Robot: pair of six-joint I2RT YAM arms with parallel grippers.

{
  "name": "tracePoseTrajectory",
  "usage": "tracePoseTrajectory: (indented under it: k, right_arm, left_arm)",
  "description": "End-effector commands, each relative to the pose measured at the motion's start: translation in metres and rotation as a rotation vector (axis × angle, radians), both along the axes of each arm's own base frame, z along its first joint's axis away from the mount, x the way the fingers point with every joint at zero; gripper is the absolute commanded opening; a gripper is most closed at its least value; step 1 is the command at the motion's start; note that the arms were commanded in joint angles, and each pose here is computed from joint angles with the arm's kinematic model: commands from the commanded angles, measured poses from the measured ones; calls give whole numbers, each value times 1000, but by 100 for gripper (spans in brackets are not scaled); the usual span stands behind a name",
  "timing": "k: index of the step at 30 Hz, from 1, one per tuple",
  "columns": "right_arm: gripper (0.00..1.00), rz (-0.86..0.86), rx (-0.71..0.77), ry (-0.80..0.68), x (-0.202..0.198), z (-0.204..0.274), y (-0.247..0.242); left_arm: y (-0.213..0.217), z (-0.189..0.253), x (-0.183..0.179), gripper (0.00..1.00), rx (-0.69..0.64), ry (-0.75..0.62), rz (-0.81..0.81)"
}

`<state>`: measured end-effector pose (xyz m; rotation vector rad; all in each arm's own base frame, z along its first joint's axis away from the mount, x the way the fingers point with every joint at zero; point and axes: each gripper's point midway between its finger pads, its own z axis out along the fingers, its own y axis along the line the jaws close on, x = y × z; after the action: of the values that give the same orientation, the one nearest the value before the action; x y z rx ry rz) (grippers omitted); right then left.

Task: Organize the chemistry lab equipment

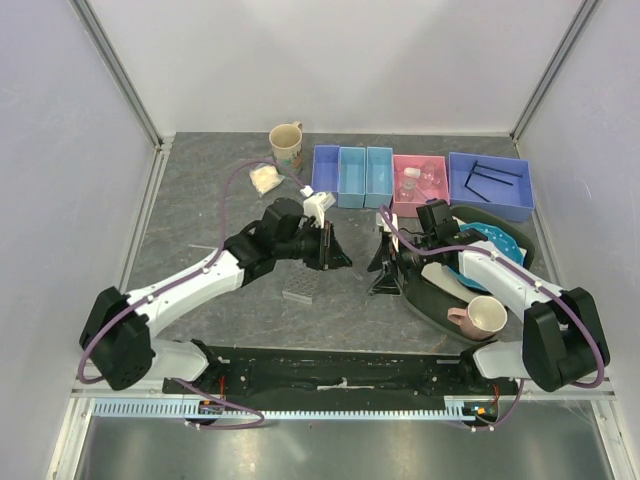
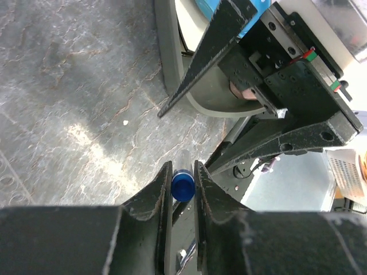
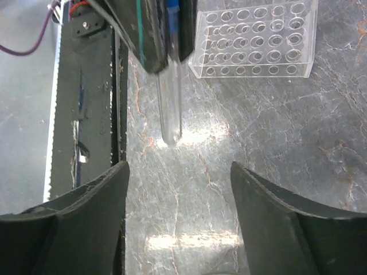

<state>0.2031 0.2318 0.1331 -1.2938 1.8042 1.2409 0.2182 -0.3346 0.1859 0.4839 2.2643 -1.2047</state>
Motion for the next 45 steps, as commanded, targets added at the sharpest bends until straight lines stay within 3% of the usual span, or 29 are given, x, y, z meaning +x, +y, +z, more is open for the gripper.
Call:
tracePoseTrajectory:
  k: [1,8,11,21,27,45]
  right_arm:
    - [83,44,-5,-102,7,9,0]
    - [96,38,-71,-192,12,5,-10]
    - [98,39,-84,-199,13,2,-11]
    - [98,41,-113,-200,15,-5,-14]
    - [98,44,-114,-206,15,-5,-14]
    - [98,40,-123,-222,16,-4,-16]
  left_arm:
    - [27,11,7,2,16,-144,78]
    - [93,-16,18,2,206,-209,333]
    - [122,-41,22,2,330,-225,417]
    - [153,-37,33,2,428,-298,533]
    - [154,-35,44,2,493,-338,524]
    - [138,-43,64,2,505,-371,501]
